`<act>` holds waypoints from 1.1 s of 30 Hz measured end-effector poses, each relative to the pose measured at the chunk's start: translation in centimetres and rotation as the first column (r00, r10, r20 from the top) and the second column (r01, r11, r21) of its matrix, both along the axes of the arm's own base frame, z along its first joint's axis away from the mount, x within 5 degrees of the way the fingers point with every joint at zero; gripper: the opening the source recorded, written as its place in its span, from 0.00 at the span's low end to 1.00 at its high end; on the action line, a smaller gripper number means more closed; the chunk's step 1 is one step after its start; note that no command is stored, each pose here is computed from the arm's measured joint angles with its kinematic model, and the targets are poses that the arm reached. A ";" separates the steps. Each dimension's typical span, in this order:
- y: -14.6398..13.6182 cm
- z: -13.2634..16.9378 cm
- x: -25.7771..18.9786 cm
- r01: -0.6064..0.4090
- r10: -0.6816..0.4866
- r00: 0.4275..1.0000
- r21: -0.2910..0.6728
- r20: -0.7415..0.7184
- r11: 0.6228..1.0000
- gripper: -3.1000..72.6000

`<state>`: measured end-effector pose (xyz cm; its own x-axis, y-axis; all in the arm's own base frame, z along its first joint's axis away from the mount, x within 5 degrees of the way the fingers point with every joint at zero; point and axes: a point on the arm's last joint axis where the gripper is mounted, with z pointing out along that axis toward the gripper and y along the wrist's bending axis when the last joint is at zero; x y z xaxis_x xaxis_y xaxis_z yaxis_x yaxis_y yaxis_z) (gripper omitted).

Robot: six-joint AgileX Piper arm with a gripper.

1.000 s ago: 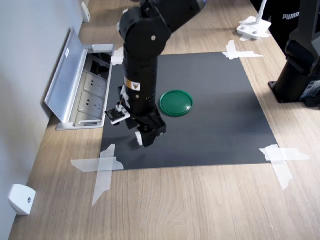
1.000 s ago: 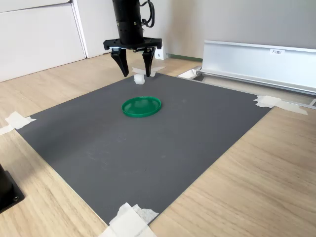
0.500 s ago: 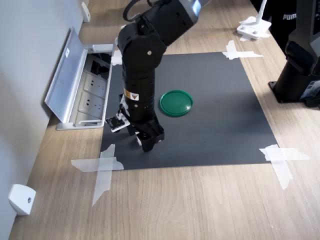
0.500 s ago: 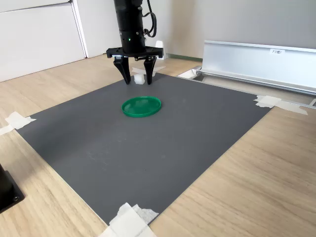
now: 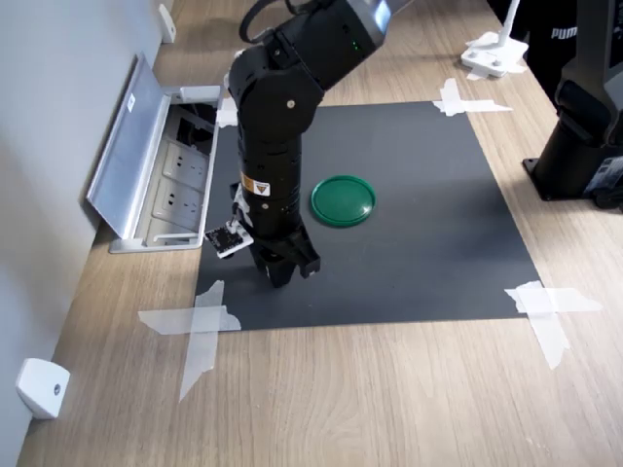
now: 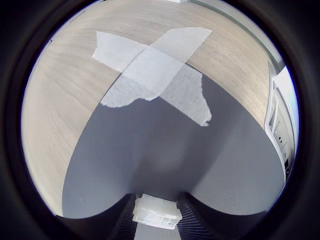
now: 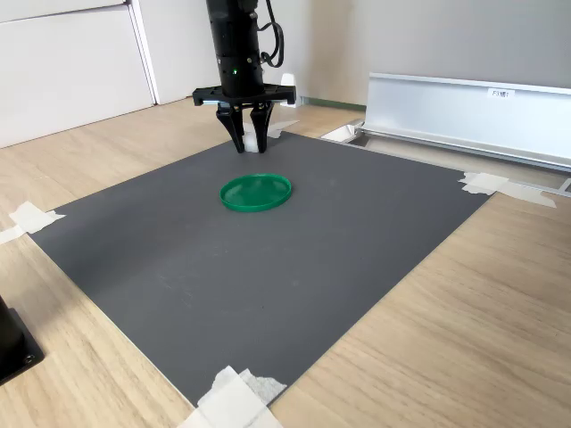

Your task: Grasp a white terminal and put it on the green lid.

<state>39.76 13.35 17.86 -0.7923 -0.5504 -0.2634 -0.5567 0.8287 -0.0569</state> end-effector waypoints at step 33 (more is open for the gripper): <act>-8.2 10.9 -7.8 -0.240 0.256 0.960 -0.135 0.112 0.961 0.44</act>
<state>31.91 5.11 28.81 -0.5914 -0.7587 -0.2732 -0.7255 0.6485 -0.2305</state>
